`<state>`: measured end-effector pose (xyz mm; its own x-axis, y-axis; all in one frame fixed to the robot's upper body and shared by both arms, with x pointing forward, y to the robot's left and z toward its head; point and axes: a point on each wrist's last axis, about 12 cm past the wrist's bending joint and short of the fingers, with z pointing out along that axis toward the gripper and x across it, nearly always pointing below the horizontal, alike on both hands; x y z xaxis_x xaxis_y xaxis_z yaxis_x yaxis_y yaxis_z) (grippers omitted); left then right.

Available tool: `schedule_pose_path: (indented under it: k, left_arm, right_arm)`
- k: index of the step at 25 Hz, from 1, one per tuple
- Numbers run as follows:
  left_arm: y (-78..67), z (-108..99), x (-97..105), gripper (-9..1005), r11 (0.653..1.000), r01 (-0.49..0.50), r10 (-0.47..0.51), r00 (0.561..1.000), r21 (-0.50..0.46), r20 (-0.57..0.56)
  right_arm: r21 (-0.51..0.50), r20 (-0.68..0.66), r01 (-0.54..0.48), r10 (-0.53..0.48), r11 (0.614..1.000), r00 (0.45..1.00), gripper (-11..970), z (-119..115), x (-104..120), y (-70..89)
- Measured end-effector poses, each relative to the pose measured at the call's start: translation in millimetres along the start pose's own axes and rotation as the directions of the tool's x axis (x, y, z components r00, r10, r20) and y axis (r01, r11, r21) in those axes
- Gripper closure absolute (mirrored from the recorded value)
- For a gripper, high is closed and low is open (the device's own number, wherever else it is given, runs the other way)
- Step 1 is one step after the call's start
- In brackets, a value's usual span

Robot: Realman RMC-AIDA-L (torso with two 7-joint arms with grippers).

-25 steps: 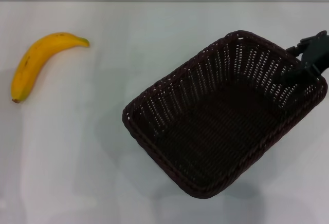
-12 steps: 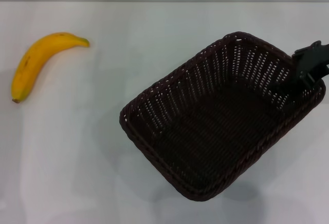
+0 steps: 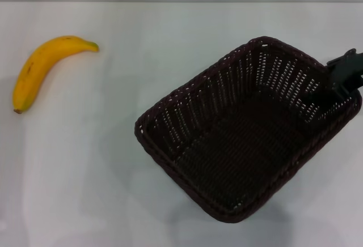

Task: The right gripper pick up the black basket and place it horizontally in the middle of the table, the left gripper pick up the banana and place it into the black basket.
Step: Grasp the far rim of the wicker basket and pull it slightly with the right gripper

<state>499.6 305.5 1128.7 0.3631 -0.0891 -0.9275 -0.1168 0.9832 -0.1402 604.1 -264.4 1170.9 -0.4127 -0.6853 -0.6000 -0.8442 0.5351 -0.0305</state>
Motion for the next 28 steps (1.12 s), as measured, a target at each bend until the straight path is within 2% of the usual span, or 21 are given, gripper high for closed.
schedule_pose_path:
  k: [7,15,22,28]
  left_arm:
    - [-2.0,0,0,210,1.000,0.004,-0.004,1.000,0.006,0.000]
    - [-3.3,1,0,209,1.000,0.013,-0.013,1.000,0.010,0.001]
    - [-4.7,3,0,210,1.000,0.017,-0.017,1.000,0.014,0.004]
    - [-4.9,3,-1,210,1.000,0.018,-0.018,1.000,0.015,0.006]
  right_arm:
    - [0.003,-0.011,-0.005,0.005,1.000,1.000,376,0,-1,1.0]
    - [0.034,0.003,-0.045,0.045,0.998,0.999,625,-9,-5,0.9]
    - [0.078,0.040,-0.083,0.080,0.993,0.996,696,-21,-10,0.2]
    - [0.080,0.033,-0.088,0.085,0.993,0.996,743,-21,-9,-0.1]
